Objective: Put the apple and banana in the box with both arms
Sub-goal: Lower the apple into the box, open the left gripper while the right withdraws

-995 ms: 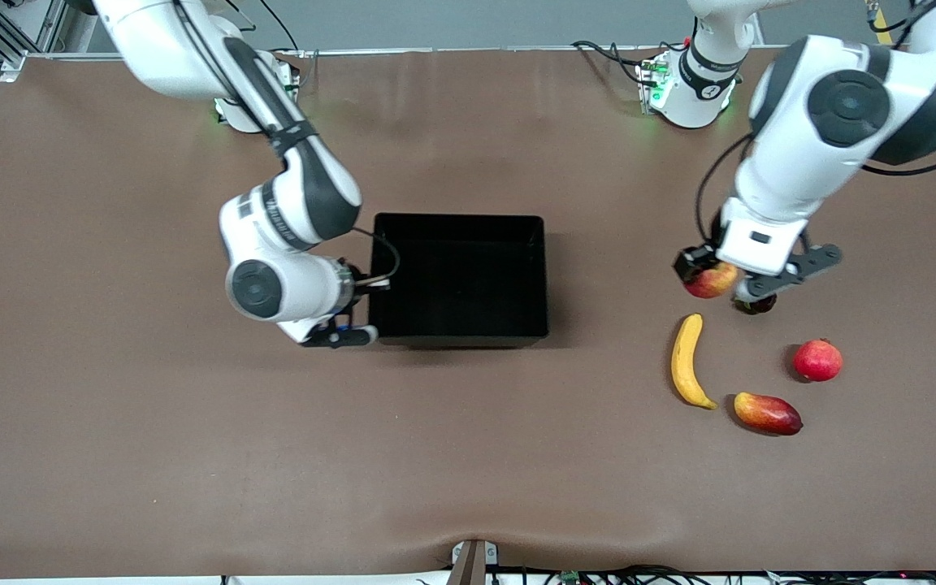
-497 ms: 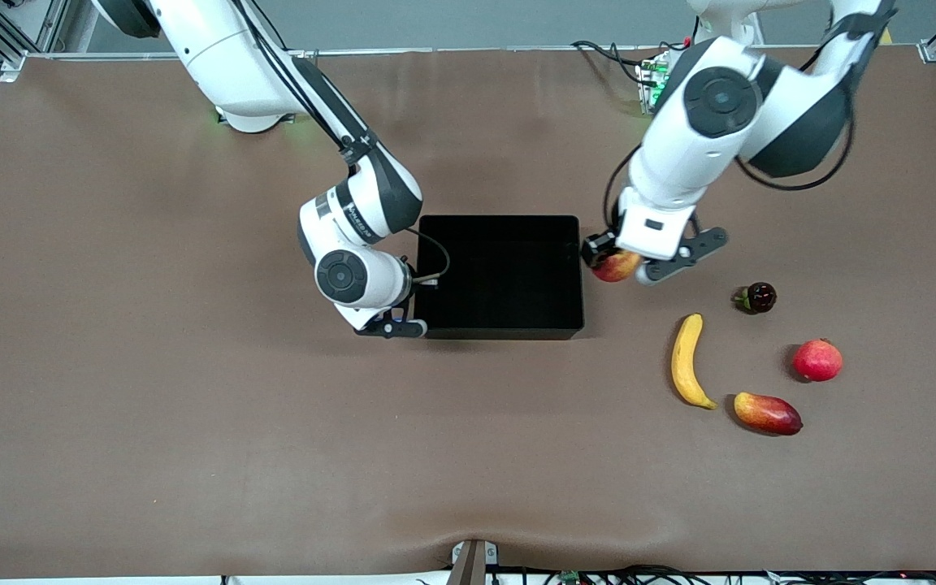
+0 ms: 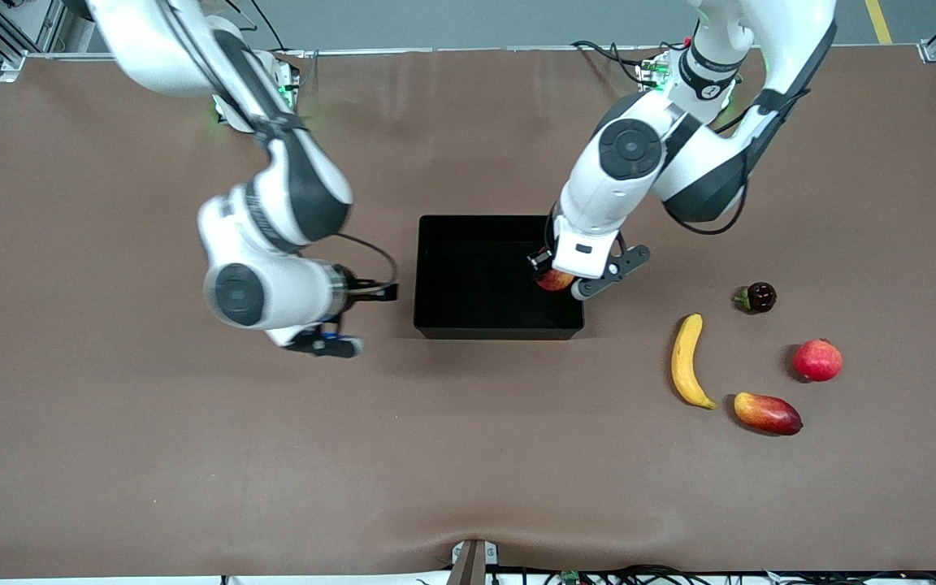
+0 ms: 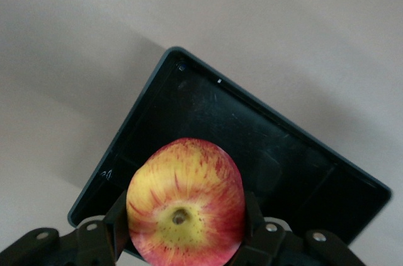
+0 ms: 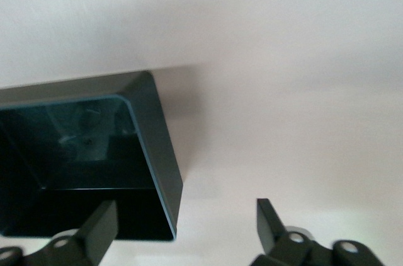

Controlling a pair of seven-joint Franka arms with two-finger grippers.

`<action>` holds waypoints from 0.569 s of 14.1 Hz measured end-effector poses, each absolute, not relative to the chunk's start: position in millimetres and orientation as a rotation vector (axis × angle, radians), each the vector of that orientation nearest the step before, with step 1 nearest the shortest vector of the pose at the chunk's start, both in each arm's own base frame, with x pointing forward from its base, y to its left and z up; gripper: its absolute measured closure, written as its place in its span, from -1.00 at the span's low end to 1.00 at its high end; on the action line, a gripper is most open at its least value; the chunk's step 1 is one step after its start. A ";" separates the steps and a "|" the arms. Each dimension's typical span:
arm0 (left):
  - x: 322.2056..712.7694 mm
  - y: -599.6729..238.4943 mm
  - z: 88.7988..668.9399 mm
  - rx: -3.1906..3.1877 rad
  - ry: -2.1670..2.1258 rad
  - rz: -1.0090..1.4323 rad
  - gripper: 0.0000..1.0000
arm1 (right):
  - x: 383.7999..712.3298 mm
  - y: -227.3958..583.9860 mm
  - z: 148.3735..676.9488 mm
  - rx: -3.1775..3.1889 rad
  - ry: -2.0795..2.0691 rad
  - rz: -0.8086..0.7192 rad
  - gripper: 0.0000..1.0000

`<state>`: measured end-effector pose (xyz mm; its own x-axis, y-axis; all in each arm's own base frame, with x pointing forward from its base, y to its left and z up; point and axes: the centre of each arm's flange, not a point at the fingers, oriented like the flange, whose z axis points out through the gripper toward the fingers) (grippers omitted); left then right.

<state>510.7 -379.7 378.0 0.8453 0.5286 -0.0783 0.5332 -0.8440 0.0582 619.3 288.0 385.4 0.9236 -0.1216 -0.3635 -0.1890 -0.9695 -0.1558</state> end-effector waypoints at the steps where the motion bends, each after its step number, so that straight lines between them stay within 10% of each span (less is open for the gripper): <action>1: 507.6 -386.2 366.9 2.952 0.853 -0.089 -0.44 | 625.8 268.4 404.1 -2.901 0.263 0.493 -1.00; 8: 454.6 -410.2 261.4 3.052 0.890 -0.113 -0.44 | 655.8 110.6 458.7 -2.942 0.432 0.431 -1.00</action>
<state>454.6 -410.2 261.4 0.8408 0.5383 -0.0573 0.5355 -0.8426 -0.0576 655.8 110.6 458.7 0.9179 -0.2604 -0.2992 -0.2997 -0.9495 -0.0930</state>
